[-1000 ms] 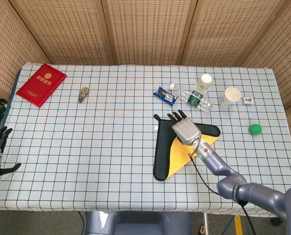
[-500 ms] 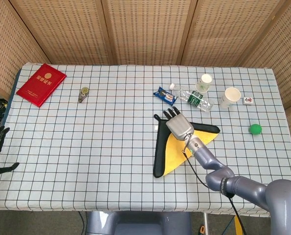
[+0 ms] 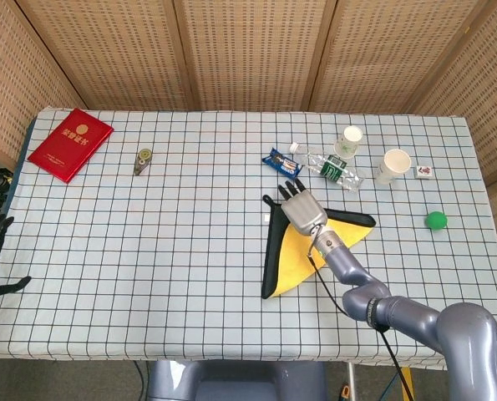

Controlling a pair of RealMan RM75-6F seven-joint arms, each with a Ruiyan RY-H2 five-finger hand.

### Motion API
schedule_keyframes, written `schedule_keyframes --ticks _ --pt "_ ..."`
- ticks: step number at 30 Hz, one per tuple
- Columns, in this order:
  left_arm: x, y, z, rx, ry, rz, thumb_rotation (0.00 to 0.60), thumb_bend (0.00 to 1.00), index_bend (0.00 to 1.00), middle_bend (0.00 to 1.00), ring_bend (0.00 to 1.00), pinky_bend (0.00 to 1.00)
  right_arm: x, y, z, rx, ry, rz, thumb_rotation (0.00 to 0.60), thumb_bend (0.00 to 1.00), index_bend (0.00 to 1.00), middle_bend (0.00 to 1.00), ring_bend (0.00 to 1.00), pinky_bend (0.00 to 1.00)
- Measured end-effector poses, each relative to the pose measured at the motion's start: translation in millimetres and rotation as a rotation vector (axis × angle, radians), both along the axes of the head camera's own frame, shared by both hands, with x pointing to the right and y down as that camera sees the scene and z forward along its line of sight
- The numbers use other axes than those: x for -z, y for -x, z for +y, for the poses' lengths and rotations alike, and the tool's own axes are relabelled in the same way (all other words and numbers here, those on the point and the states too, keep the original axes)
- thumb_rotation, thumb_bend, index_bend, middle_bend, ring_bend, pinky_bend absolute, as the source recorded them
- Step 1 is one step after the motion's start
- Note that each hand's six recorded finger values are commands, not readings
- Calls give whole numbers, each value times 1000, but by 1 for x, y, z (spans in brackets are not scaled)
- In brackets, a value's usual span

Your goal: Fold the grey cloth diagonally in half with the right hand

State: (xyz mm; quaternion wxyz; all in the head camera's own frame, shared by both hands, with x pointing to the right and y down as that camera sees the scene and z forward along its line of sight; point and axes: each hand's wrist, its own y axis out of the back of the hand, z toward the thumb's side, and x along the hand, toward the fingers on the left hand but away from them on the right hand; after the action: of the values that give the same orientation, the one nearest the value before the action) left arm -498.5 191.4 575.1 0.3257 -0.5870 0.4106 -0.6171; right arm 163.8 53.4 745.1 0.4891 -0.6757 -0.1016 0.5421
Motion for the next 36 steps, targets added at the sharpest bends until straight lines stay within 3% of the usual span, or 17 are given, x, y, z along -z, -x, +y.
schedule_keyframes --ticks 15,28,31,33,36 --pt "1 3 -2 10 -3 4 600 0 0 0 0 0 -2 22 0 55 -40 28 600 591 694 136 0 0" --pt "2 4 -3 16 -5 8 600 0 0 0 0 0 -8 24 -4 37 -51 60 600 564 690 136 0 0" --pt "3 5 -3 18 -6 8 600 0 0 0 0 0 -10 26 -3 37 -51 61 600 419 520 130 0 0" --pt "3 5 -3 18 -6 8 600 0 0 0 0 0 -10 27 -3 38 -53 61 600 240 348 111 0 0" --pt "3 5 -3 21 -6 10 600 0 0 0 0 0 -9 29 -5 33 -71 62 600 156 267 93 0 0"
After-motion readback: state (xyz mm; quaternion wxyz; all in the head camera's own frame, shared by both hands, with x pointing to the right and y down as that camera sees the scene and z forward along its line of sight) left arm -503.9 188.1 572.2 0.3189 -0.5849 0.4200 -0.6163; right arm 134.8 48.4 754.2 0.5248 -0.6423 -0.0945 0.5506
